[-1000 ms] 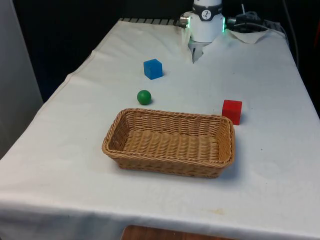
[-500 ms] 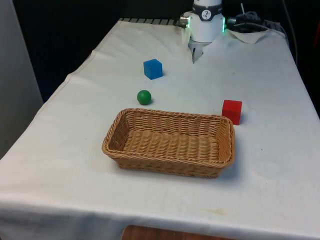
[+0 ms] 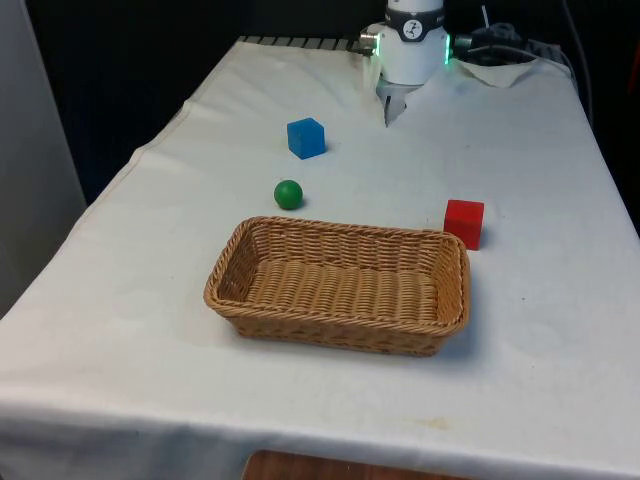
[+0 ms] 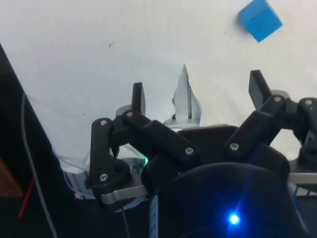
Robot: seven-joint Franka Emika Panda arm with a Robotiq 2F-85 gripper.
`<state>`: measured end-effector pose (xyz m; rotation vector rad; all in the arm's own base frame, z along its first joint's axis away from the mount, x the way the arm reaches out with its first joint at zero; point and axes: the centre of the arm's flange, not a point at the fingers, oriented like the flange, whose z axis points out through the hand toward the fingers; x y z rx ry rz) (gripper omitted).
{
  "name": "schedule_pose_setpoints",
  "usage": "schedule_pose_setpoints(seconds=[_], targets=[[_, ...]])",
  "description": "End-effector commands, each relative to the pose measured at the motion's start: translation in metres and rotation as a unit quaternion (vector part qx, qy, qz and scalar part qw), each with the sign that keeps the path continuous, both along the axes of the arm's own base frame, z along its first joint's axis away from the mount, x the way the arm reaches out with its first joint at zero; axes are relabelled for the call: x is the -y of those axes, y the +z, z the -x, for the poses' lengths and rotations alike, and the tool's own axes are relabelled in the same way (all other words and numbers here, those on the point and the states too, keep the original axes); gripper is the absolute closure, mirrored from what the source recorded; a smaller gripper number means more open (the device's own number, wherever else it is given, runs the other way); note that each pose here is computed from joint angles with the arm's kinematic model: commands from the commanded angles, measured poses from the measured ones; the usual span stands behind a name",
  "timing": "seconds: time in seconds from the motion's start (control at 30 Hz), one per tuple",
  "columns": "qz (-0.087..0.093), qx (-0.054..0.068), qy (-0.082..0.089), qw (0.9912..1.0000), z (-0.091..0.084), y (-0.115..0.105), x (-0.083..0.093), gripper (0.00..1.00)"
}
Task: Place all non-red objects into the basket.
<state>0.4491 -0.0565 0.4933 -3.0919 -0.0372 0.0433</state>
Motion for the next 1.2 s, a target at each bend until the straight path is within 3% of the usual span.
schedule_pose_setpoints(seconds=[0.0, 0.03, 0.07, 0.1, 0.2, 0.33, 0.37, 0.6, 1.0, 1.17], targets=[[0.000, 0.008, 0.001, 0.99997, 0.006, 0.001, 0.004, 0.00], [-0.001, 0.009, 0.002, 0.99996, 0.008, 0.001, 0.005, 0.00], [-0.003, 0.002, 0.001, 0.99999, 0.005, 0.000, 0.002, 0.00], [-0.003, 0.009, 0.003, 0.99995, 0.010, 0.001, 0.005, 0.00], [-0.006, 0.011, 0.005, 0.99990, 0.016, 0.002, 0.011, 0.00], [-0.012, 0.007, 0.009, 0.99985, 0.021, 0.001, 0.015, 0.00], [-0.012, 0.012, 0.013, 0.99977, 0.025, 0.002, 0.018, 0.00], [-0.016, 0.011, 0.025, 0.99952, 0.035, 0.001, 0.025, 0.00], [-0.005, 0.015, 0.046, 0.99880, 0.061, -0.011, 0.032, 0.00], [-0.006, 0.010, 0.048, 0.99878, 0.064, -0.017, 0.032, 0.00]])
